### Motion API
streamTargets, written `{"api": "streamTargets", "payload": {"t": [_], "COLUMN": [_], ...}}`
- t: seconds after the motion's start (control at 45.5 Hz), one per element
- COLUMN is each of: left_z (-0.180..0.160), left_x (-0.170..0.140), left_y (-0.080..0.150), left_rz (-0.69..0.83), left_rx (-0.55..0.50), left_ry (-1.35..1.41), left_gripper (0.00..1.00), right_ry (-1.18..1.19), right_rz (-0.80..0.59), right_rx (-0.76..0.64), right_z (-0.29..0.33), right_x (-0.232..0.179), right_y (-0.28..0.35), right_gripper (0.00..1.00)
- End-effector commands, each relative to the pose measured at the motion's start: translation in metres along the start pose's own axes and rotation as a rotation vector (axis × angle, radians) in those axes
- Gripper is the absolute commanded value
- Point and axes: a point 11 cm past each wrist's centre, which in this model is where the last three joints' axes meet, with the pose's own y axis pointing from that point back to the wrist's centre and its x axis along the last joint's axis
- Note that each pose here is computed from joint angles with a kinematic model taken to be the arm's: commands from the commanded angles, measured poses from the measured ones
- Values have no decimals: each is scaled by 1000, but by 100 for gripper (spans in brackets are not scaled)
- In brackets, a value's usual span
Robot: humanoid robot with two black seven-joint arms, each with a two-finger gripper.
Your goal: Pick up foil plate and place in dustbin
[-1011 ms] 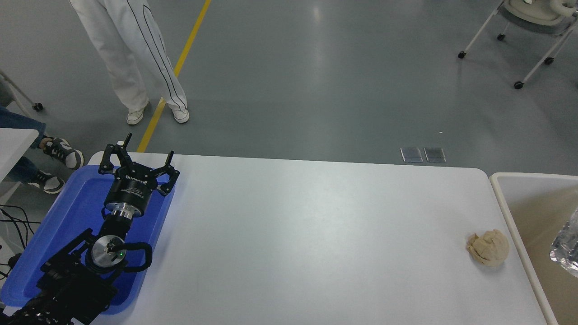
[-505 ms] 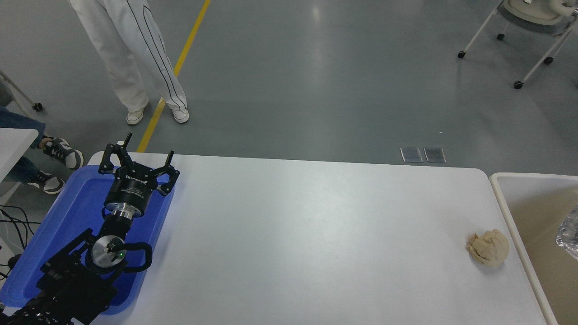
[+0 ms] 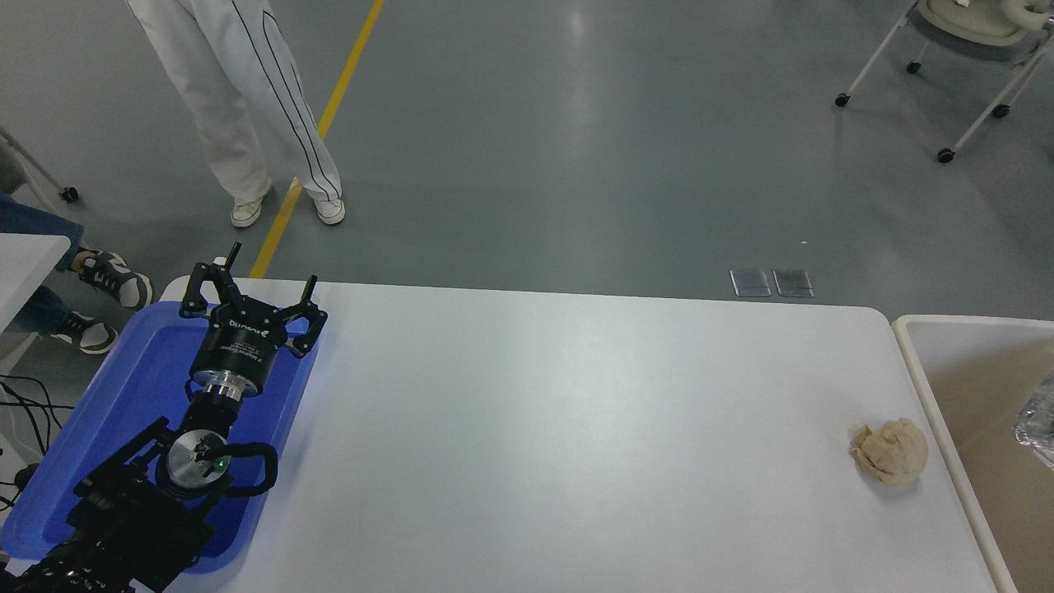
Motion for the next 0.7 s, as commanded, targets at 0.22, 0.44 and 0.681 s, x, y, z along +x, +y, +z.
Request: {"api": "streamTargets", "payload": {"t": [0.22,0.44,0.681], "left_z": [0,0,0], "left_x": [0,0,0], "left_y": [0,0,0], "left_rz": [0,-1,0], "left_rx": [0,0,0], "left_ry": [0,1,0], "left_gripper": [100,100,100], "right_ry": [-17,-34,-46], "right_rz": [80,94,100], "right_rx": [15,24,32], "right_z": [-9,-17,-22], "right_x": [4,13,18], "right_y": [2,3,3], "right_gripper": [99,100,100]}}
